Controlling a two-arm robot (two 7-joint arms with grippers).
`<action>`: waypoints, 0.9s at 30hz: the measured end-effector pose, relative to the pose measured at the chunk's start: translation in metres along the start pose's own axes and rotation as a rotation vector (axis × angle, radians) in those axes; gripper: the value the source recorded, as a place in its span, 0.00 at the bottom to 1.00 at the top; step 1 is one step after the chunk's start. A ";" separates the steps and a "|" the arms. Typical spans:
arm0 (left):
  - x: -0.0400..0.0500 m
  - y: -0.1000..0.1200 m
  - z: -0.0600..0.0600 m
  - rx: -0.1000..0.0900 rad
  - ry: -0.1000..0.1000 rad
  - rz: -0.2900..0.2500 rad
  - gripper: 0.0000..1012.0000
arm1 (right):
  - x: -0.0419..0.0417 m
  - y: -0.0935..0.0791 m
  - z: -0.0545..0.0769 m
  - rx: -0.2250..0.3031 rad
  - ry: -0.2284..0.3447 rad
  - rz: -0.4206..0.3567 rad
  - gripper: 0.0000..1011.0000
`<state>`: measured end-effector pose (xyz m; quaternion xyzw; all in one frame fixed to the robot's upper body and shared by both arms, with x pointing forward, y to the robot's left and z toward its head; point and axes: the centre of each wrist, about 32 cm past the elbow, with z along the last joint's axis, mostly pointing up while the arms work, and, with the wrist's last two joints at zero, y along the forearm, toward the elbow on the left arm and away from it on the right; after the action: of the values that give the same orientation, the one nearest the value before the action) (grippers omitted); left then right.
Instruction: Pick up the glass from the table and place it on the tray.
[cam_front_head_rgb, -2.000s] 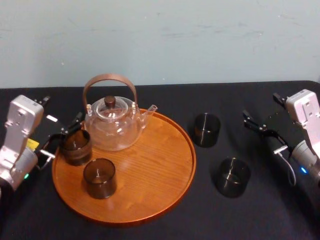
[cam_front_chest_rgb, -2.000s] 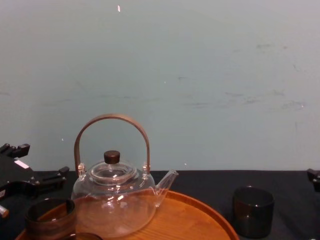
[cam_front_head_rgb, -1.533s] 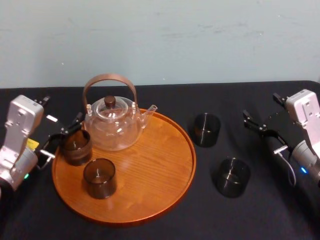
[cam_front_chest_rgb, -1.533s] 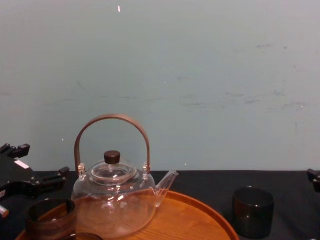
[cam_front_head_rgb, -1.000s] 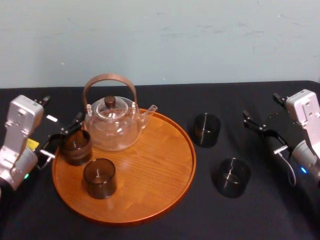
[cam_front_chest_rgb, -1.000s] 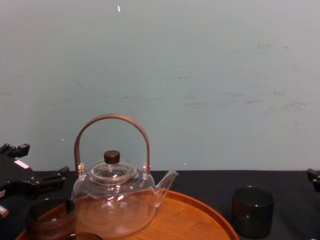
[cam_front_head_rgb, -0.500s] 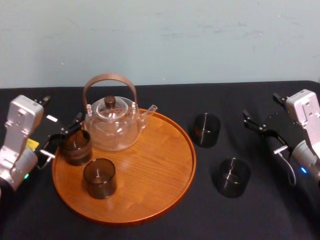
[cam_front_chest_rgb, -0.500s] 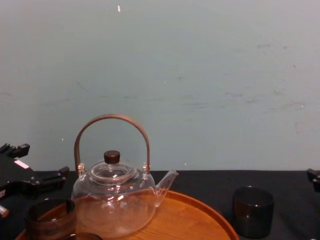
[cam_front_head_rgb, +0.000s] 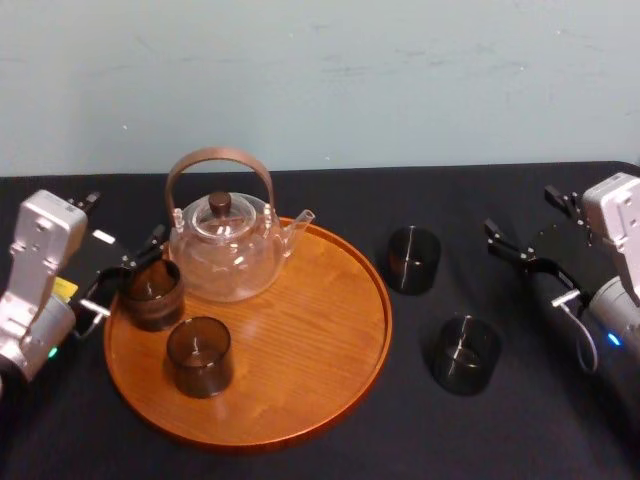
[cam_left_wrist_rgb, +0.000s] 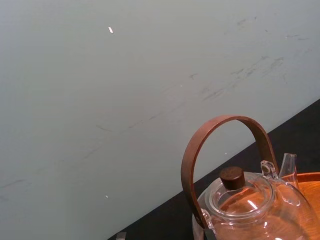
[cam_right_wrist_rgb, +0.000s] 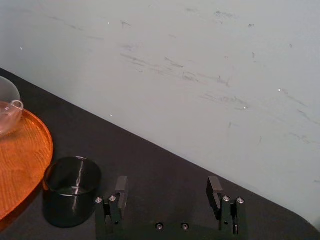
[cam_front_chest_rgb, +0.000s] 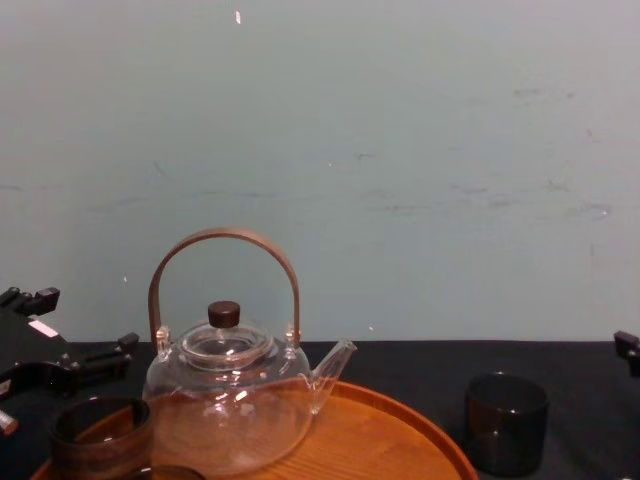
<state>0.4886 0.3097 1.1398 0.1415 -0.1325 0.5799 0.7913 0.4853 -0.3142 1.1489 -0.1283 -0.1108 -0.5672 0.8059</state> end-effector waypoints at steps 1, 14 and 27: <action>0.0000 0.000 0.000 0.000 0.000 0.000 0.99 | 0.0005 -0.001 0.001 -0.001 0.005 0.003 0.99; 0.0000 0.000 0.000 0.000 0.000 0.000 0.99 | 0.0114 -0.025 0.012 -0.020 0.073 0.065 0.99; 0.0000 0.000 0.000 0.000 0.000 0.000 0.99 | 0.0225 -0.061 0.016 -0.086 0.090 0.145 0.99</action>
<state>0.4886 0.3097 1.1398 0.1415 -0.1325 0.5799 0.7913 0.4343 -0.3487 1.1764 -0.1448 -0.0403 -0.5169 0.8427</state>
